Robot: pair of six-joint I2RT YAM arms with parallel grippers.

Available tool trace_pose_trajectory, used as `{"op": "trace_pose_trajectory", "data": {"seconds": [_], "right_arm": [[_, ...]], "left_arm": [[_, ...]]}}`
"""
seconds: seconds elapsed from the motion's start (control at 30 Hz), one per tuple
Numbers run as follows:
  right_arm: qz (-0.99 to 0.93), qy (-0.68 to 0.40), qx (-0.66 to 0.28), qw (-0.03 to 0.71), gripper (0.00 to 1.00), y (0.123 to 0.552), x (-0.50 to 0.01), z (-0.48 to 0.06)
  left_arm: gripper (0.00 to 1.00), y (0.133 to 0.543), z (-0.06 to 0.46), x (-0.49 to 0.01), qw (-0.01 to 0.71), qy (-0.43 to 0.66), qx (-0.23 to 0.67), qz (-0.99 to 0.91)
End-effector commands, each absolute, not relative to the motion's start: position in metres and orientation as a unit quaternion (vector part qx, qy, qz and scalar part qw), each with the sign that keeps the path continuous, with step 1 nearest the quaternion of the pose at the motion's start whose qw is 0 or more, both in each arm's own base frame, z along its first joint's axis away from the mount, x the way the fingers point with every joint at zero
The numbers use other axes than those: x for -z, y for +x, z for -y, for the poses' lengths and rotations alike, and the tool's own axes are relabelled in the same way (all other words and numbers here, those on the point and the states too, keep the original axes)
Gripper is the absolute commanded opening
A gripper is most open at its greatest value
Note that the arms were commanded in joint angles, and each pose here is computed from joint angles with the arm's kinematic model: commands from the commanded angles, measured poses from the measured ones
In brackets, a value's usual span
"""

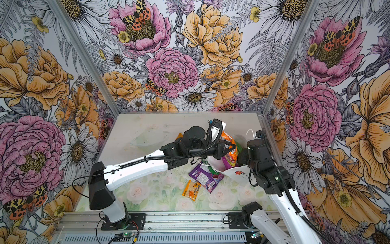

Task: Place the snacks into the paper bag
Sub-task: Place the snack in the paper bag.

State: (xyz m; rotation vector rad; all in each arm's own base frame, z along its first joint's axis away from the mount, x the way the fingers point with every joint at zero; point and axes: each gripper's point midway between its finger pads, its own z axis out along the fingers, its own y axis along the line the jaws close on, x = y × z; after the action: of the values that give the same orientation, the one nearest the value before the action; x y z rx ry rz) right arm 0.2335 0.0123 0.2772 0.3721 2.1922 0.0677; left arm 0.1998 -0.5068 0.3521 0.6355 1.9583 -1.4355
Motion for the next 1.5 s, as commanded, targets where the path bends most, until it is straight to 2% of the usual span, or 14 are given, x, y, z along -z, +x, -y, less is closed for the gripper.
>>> {"op": "trace_pose_trajectory", "data": {"seconds": [0.0, 0.13, 0.27, 0.57, 0.6, 0.83, 1.13, 1.47], "right_arm": [[-0.856, 0.169, -0.070, 0.484, 0.00, 0.240, -0.304, -0.012], [-0.853, 0.186, -0.074, 0.481, 0.00, 0.240, -0.304, -0.003], [-0.852, 0.184, -0.099, 0.480, 0.00, 0.243, -0.307, -0.009], [-0.846, 0.188, -0.102, 0.489, 0.00, 0.245, -0.315, -0.008], [-0.846, 0.191, -0.097, 0.488, 0.00, 0.245, -0.313, -0.006], [-0.849, 0.208, -0.079, 0.479, 0.00, 0.243, -0.300, 0.005], [-0.845, 0.235, -0.079, 0.474, 0.00, 0.241, -0.293, 0.020], [-0.844, 0.240, -0.073, 0.474, 0.00, 0.241, -0.292, 0.024]], "left_arm": [[0.00, 0.199, 0.510, -0.401, 0.346, 0.254, 0.577, -0.695], [0.00, 0.195, 0.520, -0.408, 0.339, 0.263, 0.587, -0.687], [0.00, 0.200, 0.516, -0.419, 0.363, 0.267, 0.569, -0.687], [0.00, 0.201, 0.530, -0.401, 0.336, 0.269, 0.575, -0.696], [0.00, 0.204, 0.539, -0.384, 0.325, 0.270, 0.569, -0.705], [0.00, 0.215, 0.548, -0.361, 0.314, 0.266, 0.563, -0.717], [0.00, 0.244, 0.552, -0.306, 0.284, 0.239, 0.541, -0.755], [0.00, 0.254, 0.551, -0.254, 0.254, 0.237, 0.461, -0.816]]}}
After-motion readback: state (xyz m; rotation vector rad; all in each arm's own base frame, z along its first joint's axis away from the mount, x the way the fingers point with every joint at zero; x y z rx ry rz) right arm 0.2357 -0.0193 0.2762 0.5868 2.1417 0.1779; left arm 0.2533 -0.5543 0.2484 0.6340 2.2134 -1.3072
